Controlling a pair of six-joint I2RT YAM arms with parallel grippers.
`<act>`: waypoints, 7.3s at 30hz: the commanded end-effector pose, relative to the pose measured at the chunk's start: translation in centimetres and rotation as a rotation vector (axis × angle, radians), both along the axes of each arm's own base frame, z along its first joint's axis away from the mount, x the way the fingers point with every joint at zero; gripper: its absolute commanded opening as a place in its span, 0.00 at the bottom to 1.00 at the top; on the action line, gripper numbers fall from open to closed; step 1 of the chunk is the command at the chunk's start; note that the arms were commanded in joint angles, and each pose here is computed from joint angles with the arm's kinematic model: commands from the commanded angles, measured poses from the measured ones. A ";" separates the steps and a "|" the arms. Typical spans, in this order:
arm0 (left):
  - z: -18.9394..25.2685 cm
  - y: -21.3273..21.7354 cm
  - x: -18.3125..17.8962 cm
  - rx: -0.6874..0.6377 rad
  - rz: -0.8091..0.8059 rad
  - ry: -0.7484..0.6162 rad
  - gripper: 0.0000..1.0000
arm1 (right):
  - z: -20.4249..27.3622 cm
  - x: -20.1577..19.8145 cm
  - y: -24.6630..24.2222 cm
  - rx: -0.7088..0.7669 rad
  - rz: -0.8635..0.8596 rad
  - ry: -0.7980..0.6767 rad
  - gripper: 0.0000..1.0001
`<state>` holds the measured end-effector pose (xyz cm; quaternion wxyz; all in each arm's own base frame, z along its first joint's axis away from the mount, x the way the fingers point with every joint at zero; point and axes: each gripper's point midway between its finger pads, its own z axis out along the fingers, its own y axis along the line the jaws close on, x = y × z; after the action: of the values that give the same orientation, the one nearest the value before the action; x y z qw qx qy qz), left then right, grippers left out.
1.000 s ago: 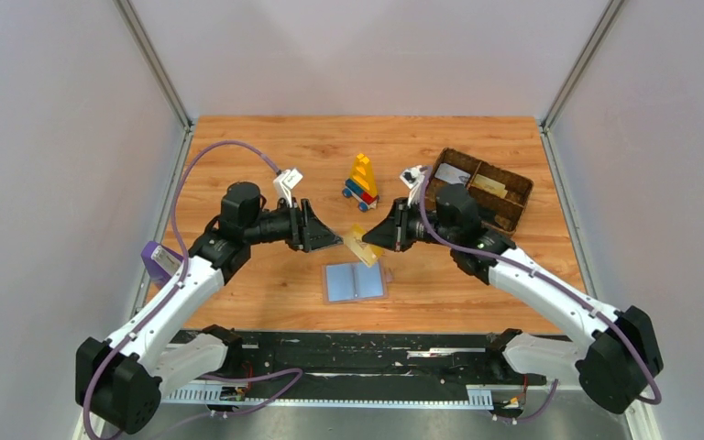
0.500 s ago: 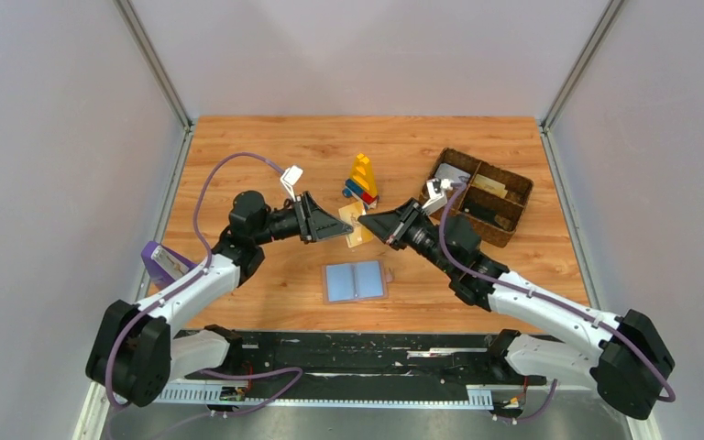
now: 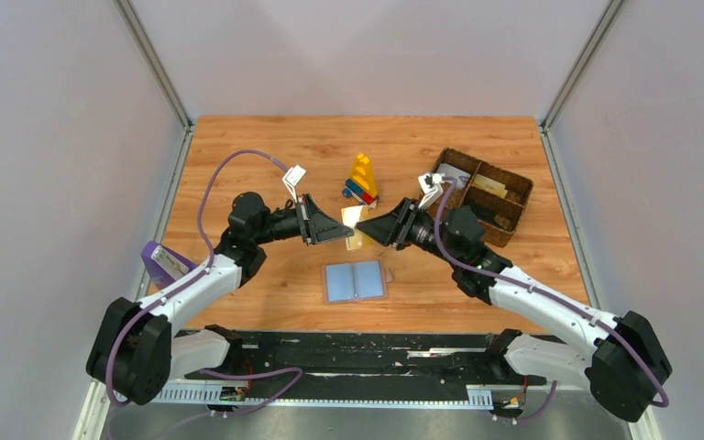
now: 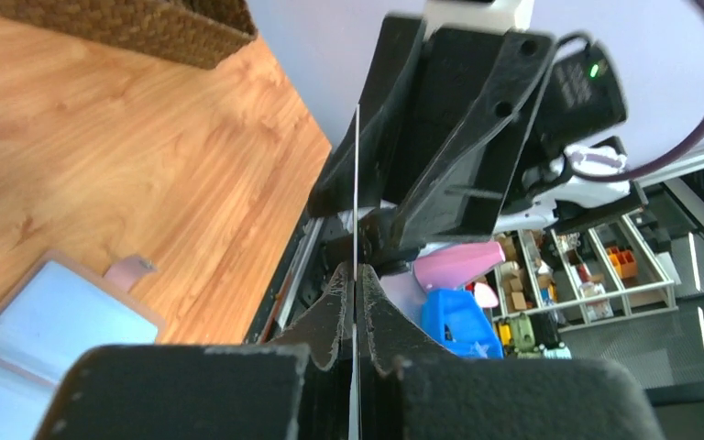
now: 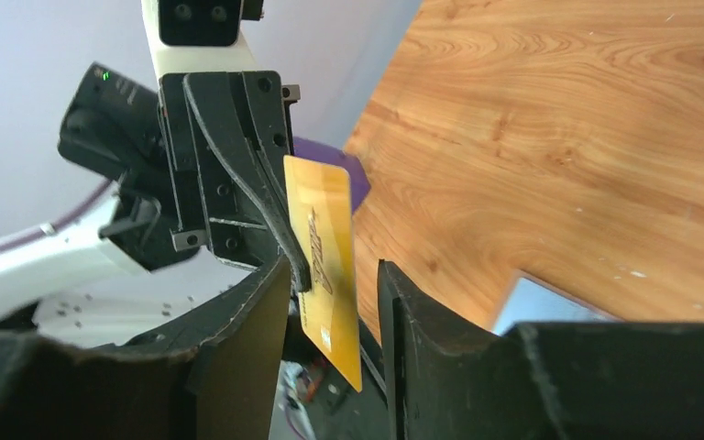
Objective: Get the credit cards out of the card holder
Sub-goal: Place the credit card in the storage box, then adjust the card holder at the center of the board.
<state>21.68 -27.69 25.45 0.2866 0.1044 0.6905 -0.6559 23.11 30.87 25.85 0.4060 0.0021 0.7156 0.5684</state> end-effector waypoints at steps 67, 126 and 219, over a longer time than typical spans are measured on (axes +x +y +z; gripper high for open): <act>-4.7 4.3 -2.4 0.581 -0.112 -0.113 1.00 | -0.9 6.9 -10.6 -0.339 0.147 0.003 0.00; -5.2 9.9 0.1 0.843 0.208 -0.189 1.00 | -13.1 23.1 -37.2 -0.102 -0.965 0.263 0.00; -3.3 15.7 1.7 0.998 0.532 -0.249 1.00 | -10.8 15.6 -18.4 -0.608 -0.463 0.444 0.45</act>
<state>22.70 -13.23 19.80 0.3899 0.1427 0.8952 -0.1618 42.71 7.63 15.09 0.3484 0.2174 0.8828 0.2279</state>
